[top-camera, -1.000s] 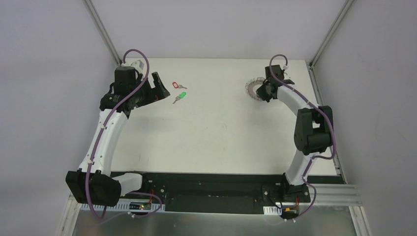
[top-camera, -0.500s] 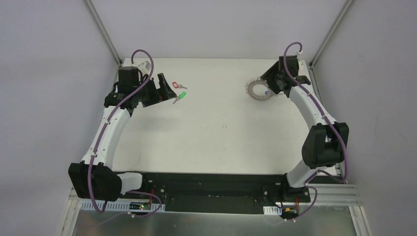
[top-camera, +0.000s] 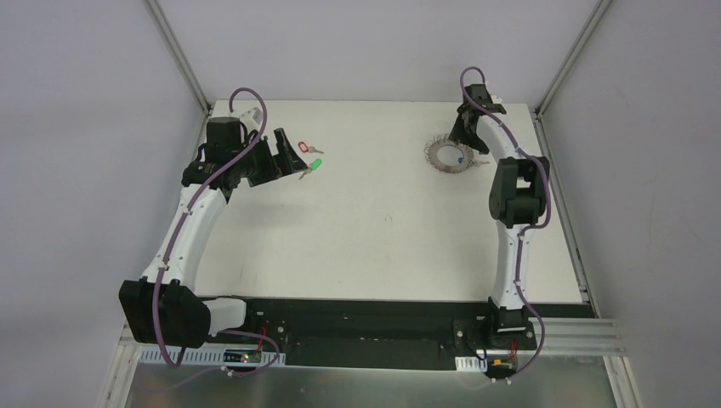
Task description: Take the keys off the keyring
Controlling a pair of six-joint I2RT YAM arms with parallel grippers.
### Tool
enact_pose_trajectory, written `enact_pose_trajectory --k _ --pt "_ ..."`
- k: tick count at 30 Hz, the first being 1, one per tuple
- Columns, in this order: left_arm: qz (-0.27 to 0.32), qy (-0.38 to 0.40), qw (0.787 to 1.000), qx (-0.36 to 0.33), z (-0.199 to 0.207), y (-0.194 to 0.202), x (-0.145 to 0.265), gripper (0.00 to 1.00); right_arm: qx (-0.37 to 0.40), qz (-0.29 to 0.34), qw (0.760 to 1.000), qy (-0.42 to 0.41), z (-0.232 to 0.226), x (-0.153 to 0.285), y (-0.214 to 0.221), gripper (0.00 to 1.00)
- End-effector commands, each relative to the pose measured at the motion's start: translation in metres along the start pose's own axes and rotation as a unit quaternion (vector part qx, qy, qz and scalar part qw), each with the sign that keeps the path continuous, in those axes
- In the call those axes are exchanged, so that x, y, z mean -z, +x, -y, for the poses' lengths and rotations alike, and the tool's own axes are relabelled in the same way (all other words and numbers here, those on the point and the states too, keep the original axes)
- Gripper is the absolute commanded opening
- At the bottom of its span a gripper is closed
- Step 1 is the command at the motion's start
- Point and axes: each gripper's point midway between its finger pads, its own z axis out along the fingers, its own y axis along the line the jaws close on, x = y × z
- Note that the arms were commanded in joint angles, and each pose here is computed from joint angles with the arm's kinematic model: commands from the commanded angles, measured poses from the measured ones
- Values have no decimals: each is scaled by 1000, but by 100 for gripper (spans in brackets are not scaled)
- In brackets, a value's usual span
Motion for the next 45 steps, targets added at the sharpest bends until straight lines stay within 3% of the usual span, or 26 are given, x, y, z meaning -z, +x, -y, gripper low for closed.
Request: enact_pose_trajectory --k 1,9,11,12,15,20,25,31,39,45 --pt "11 13 1000 3 6 -4 1 99 57 -4 997 54 16 -14 -7 75" --pt "12 14 1000 2 7 -5 1 98 81 -45 993 69 23 -56 21 48" --pt "13 14 1000 2 7 -5 2 98 82 -62 992 68 23 -58 30 31" --pt "13 14 1000 2 7 -6 2 98 80 -66 992 69 24 -56 32 15" --pt "12 15 1000 4 7 -6 1 98 68 -64 994 54 23 -40 33 1" --pt "4 18 1000 11 8 -3 -2 98 31 0 999 -23 11 27 8 0" --pt "-2 30 999 10 13 -2 -2 98 13 15 997 -77 6 85 0 0" --pt "-20 51 997 -62 37 15 -10 89 -14 26 988 -150 -1 145 0 0" --pt "14 56 975 -213 76 22 -14 87 -79 36 958 -273 -18 226 1 0" --pt "71 154 938 -301 139 17 -7 83 -121 45 910 -394 -37 293 0 0"
